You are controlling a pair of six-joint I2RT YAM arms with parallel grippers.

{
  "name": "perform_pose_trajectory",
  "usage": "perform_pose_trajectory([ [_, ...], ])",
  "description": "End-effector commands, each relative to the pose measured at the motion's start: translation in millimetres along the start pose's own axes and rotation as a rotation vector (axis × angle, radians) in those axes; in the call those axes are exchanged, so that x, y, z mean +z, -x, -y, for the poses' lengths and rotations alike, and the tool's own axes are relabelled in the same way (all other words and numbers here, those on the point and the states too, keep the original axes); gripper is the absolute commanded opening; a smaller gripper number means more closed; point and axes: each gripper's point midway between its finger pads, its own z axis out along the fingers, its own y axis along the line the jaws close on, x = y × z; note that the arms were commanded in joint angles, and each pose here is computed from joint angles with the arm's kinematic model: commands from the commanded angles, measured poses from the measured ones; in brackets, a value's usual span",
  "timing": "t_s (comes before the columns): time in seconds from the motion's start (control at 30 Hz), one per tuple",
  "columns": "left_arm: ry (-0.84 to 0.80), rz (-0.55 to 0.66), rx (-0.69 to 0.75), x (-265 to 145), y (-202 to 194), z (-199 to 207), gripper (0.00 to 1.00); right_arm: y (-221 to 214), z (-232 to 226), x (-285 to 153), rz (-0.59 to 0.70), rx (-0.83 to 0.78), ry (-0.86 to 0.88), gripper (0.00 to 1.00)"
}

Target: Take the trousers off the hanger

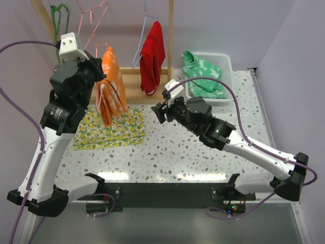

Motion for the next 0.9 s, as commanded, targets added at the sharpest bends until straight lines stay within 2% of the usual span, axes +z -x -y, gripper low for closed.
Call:
perform_pose_trajectory([
  [0.0,-0.063,0.102,-0.123,-37.3,24.9,0.7,0.00,31.7,-13.7,18.6,0.130,0.021,-0.001,0.66],
  [0.13,-0.090,0.067,-0.140,-53.4,14.5,-1.6,0.00,35.3,-33.2,39.4,0.161,0.031,0.016,0.66],
  [0.4,-0.124,0.020,-0.155,-66.6,5.2,0.0,0.00,14.6,-86.5,86.7,0.168,-0.016,0.029,0.66],
  [0.53,-0.105,0.016,-0.140,-67.7,5.2,-4.3,0.00,20.9,-116.6,83.3,0.194,-0.006,0.064,0.66],
  [0.87,-0.094,-0.004,-0.103,-62.7,0.6,-4.8,0.00,42.8,-150.6,84.3,0.221,-0.011,0.115,0.66],
])
